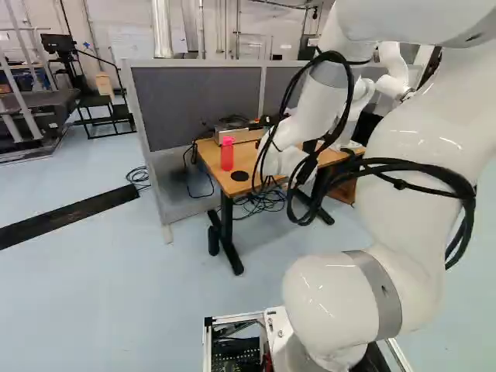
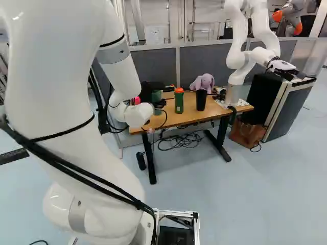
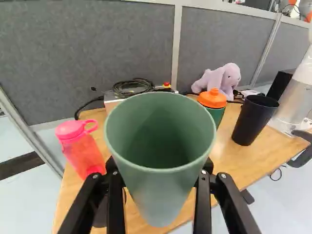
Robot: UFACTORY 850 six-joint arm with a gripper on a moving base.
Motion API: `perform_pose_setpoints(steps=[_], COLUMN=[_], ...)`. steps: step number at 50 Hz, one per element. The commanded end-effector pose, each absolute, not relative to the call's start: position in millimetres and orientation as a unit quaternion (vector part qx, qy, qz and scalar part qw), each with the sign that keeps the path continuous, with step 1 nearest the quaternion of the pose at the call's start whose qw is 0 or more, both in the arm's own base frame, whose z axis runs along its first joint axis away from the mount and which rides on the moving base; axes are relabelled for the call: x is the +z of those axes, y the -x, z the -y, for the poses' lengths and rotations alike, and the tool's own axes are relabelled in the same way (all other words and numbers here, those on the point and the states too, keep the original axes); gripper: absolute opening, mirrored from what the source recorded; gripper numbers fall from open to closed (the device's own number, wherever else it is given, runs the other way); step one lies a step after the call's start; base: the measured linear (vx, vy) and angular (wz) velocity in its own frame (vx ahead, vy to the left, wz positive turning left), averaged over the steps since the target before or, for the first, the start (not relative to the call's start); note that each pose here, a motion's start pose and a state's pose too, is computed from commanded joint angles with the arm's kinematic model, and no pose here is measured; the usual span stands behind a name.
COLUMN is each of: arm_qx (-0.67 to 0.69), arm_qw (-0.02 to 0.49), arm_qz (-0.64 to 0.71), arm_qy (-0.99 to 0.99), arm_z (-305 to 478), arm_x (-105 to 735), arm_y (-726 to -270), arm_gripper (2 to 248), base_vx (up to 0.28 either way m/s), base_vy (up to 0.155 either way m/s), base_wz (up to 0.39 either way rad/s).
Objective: Place the green cup on the table
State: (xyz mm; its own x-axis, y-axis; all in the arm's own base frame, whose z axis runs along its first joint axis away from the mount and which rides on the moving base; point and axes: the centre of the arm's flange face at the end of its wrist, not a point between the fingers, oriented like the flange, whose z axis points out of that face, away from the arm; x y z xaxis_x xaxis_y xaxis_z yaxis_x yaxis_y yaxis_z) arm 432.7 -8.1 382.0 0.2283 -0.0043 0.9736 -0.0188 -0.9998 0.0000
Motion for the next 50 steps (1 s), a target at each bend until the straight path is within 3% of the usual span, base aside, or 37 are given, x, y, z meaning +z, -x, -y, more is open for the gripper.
perform_pose_setpoints(steps=[50], arm_qx=[0.647], arm_qw=[0.005], arm_qz=[0.006], arm_qy=[-0.763], arm_z=[9], arm_x=[357], arm_y=[-538], arm_gripper=[124], base_vx=[0.0], base_vy=[0.0], base_wz=[0.0])
